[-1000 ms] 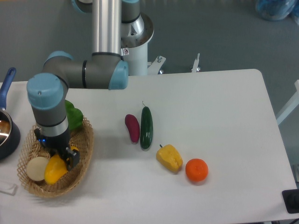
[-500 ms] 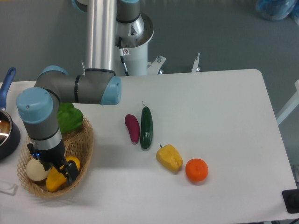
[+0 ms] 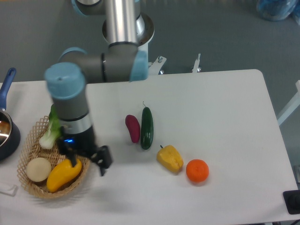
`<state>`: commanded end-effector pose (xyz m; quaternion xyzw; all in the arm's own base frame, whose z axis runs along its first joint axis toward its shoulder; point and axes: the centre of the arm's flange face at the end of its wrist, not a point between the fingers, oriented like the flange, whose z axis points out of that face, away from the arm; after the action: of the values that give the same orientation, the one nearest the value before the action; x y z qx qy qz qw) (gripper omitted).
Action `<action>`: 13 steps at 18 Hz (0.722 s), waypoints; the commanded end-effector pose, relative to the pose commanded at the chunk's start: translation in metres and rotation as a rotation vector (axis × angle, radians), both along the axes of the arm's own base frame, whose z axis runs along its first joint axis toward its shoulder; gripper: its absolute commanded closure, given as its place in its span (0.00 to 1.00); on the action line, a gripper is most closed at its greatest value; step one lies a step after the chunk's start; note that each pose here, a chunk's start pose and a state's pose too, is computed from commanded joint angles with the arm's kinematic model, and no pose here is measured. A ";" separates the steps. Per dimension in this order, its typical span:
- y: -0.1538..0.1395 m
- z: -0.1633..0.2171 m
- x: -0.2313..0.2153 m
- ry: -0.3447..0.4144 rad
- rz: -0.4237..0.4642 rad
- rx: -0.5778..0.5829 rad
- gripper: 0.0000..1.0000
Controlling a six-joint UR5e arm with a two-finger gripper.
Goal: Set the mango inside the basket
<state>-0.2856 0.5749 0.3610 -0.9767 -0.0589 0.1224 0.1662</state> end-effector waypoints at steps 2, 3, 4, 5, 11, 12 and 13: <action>-0.028 -0.009 -0.033 0.026 -0.020 -0.055 0.00; -0.040 -0.021 -0.042 0.038 -0.061 -0.099 0.00; -0.056 -0.025 -0.052 0.060 -0.103 -0.147 0.00; -0.075 -0.031 -0.059 0.068 -0.135 -0.185 0.00; -0.157 -0.047 -0.109 0.053 -0.203 -0.254 0.00; -0.166 -0.049 -0.119 0.044 -0.217 -0.246 0.00; -0.179 -0.053 -0.131 0.039 -0.237 -0.254 0.00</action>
<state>-0.4164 0.3959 0.3082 -0.9873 0.0758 0.1276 0.0558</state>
